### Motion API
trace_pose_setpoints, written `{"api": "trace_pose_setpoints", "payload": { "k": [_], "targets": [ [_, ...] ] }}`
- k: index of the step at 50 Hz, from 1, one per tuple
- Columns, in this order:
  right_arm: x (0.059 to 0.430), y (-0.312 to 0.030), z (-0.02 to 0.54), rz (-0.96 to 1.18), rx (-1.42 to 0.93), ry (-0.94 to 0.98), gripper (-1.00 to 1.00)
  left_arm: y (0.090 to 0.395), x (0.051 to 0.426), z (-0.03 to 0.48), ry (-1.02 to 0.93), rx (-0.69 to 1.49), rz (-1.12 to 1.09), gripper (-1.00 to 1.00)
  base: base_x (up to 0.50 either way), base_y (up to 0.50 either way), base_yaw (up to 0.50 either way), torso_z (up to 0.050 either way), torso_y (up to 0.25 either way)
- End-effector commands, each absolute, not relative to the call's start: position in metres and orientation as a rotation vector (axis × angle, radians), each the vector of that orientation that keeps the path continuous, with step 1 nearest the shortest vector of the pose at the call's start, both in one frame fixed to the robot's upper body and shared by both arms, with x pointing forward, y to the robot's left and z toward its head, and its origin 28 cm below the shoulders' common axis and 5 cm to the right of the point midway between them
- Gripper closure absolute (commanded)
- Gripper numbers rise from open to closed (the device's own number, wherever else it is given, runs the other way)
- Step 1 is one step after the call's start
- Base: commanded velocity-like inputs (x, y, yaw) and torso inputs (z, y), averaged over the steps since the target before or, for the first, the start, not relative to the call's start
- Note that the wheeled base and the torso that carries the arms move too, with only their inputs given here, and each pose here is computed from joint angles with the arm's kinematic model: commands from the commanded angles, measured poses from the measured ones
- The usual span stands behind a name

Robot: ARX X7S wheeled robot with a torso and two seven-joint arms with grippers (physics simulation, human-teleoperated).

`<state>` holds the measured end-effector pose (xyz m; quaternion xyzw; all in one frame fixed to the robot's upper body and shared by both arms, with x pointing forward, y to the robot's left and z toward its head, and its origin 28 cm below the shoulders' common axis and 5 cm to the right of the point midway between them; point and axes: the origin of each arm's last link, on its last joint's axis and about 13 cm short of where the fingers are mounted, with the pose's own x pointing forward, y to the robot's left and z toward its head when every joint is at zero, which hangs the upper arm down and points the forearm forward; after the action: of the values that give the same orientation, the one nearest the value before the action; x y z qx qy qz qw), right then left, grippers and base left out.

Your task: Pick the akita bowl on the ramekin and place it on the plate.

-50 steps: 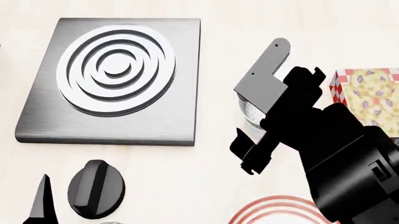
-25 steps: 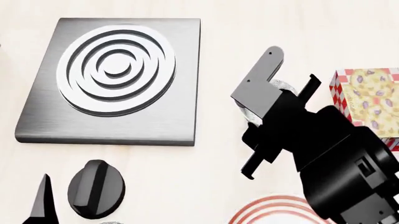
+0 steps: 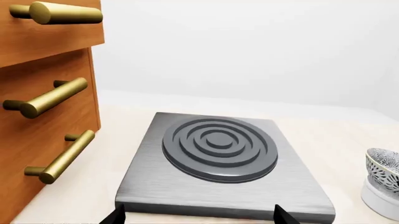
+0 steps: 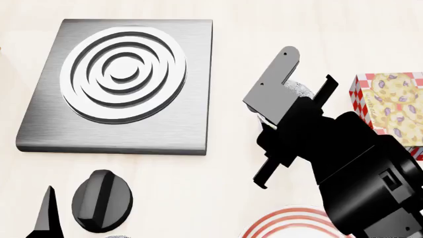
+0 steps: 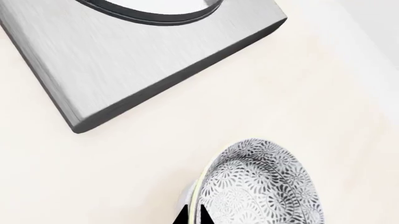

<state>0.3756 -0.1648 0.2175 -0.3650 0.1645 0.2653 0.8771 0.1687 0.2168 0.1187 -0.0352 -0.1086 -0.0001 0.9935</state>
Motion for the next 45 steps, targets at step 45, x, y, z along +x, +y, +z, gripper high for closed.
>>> {"api": "trace_pose_setpoints", "payload": {
  "k": [45],
  "targets": [
    [0.275,-0.170,0.303,0.732,-1.057,0.301,1.00,0.217,0.165,0.126,-0.231,-0.098,-0.012,-1.00,0.00,0.00,0.00,0.000,0.000]
  ]
}}
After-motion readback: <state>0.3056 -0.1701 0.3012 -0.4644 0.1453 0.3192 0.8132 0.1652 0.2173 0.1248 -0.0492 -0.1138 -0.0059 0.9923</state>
